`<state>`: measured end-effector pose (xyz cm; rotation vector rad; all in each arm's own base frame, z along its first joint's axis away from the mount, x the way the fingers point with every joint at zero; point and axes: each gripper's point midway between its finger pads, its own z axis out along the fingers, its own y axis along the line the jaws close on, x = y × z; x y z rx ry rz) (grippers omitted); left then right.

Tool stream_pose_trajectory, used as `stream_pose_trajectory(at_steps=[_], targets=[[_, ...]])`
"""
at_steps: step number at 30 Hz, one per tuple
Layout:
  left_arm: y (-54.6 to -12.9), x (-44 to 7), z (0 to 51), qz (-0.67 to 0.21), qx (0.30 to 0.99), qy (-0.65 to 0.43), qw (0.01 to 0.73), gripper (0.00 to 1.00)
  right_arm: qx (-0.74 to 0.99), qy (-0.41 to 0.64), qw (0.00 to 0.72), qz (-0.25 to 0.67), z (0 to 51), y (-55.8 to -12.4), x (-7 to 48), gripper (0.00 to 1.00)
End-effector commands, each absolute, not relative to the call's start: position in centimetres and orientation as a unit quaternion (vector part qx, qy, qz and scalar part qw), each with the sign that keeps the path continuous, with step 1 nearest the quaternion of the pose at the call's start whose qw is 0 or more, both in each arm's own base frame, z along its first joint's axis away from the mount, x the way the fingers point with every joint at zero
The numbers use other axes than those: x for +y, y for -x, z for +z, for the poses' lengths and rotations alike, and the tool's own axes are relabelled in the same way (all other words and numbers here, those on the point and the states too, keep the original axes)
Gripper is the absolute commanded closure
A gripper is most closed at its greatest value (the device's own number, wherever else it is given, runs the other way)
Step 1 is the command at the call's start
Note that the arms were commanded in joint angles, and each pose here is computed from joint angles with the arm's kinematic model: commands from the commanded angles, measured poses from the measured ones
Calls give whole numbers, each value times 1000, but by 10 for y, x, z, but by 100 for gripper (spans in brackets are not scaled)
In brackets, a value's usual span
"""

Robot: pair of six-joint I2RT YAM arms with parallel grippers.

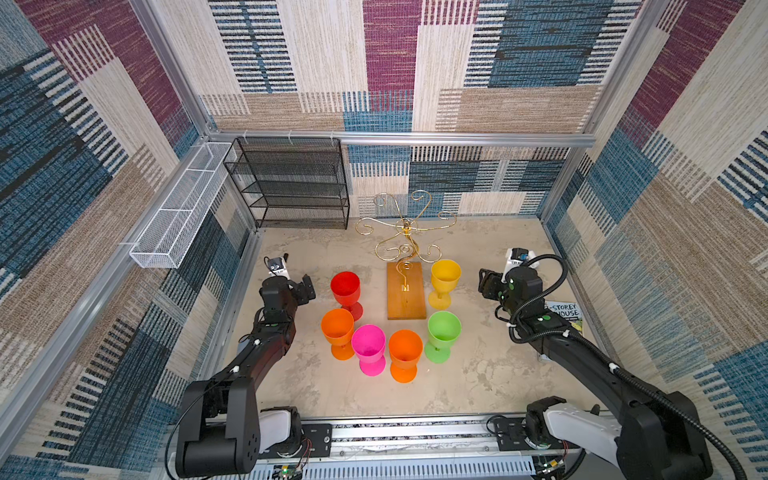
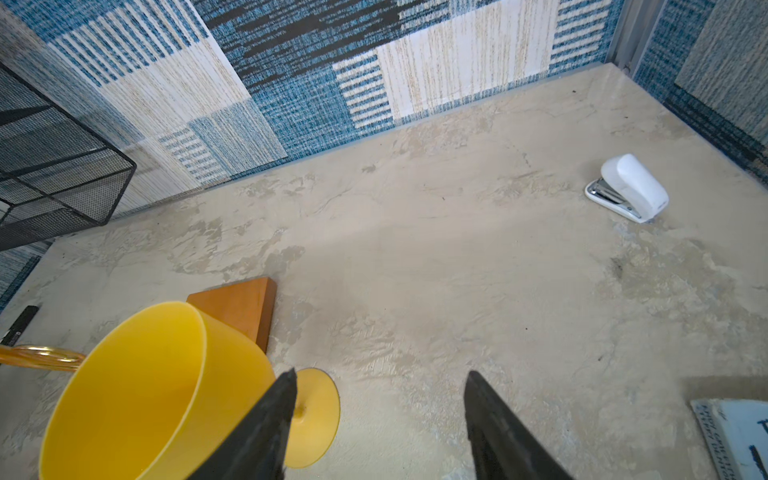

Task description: Take the wine glass off the wine glass rack

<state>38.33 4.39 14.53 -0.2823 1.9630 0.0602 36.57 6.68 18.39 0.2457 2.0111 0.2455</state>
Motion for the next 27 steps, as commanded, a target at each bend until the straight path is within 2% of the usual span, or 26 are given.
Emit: stream_pose_trajectory(at_steps=[1,10,14,18,20,22,24,27], targets=[[-386,39,153,-1,813,100,574,4,820,-97,555,102,202,-379,68,34],[-387,34,120,-3,822,70,565,5,822,-105,553,80,180,-403,66,34],[-389,37,110,2,811,69,581,1,805,-112,580,62,174,-411,59,34],[-395,27,97,-14,826,43,562,1,783,-111,611,39,172,-417,52,35],[-401,22,97,-12,816,28,578,1,773,-115,624,29,174,-420,48,35],[-400,22,92,-13,831,31,555,1,765,-113,634,14,175,-422,45,35],[-401,22,96,-12,818,29,574,1,755,-118,645,-2,177,-422,38,35],[-400,21,94,-12,824,30,565,1,744,-115,658,-23,184,-419,28,35]])
